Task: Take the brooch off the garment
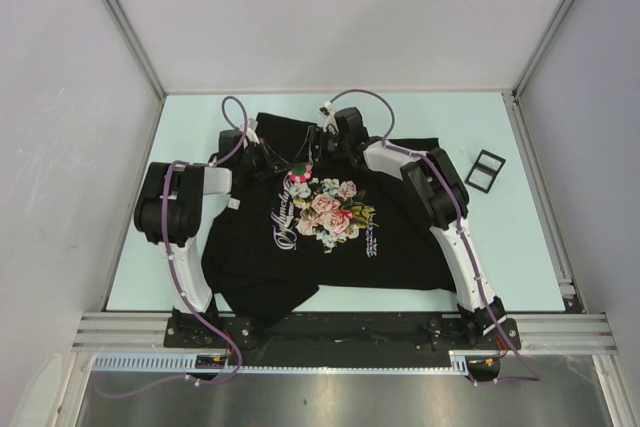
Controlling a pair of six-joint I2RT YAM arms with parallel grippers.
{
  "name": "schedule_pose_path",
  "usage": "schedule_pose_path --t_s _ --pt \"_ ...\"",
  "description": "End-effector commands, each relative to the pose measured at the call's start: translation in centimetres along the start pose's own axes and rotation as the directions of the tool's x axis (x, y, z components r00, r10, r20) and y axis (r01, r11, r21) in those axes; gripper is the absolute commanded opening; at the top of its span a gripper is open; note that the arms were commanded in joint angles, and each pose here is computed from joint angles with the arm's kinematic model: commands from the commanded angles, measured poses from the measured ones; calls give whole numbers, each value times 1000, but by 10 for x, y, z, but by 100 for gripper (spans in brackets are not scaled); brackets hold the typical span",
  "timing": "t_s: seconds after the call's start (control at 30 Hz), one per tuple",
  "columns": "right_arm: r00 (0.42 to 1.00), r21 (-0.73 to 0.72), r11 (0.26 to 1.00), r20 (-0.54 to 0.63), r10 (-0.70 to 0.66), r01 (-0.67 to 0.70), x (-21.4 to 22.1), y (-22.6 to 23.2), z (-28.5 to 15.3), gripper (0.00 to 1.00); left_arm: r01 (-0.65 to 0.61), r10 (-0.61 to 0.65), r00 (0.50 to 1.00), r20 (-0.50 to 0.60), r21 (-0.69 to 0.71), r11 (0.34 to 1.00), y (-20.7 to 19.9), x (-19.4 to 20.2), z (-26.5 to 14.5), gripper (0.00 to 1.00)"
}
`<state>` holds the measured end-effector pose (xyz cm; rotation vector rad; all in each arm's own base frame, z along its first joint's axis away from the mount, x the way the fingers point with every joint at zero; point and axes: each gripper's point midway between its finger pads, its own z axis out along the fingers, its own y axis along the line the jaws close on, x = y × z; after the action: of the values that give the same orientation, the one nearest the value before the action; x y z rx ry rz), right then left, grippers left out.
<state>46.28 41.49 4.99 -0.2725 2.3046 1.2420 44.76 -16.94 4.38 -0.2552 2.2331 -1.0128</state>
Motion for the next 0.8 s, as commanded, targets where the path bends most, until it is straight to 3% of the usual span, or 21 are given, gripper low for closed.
schedule_pose_path --t_s 0.0,0.03,0.13,0.47,0.73,0.77 --pt "1000 -112 993 -18 23 -25 1 7 -1 57 -67 65 998 26 70 995 -24 -15 0 1" --pt "999 -131 990 -24 49 -52 4 9 -1 44 -65 63 998 22 69 995 -23 -14 1 1" --pt "999 -193 980 -16 39 -41 4 18 -2 31 -64 63 998 20 67 996 -22 -14 1 1" --pt "999 -291 956 4 36 -33 4 38 2 33 -69 67 997 25 76 995 -24 -14 0 2" --pt "998 -219 975 46 41 -30 7 31 6 0 -76 71 995 73 63 995 -27 -19 -8 11" --pt "997 -197 980 60 44 -31 4 29 6 0 -77 72 995 74 63 995 -27 -19 -8 11"
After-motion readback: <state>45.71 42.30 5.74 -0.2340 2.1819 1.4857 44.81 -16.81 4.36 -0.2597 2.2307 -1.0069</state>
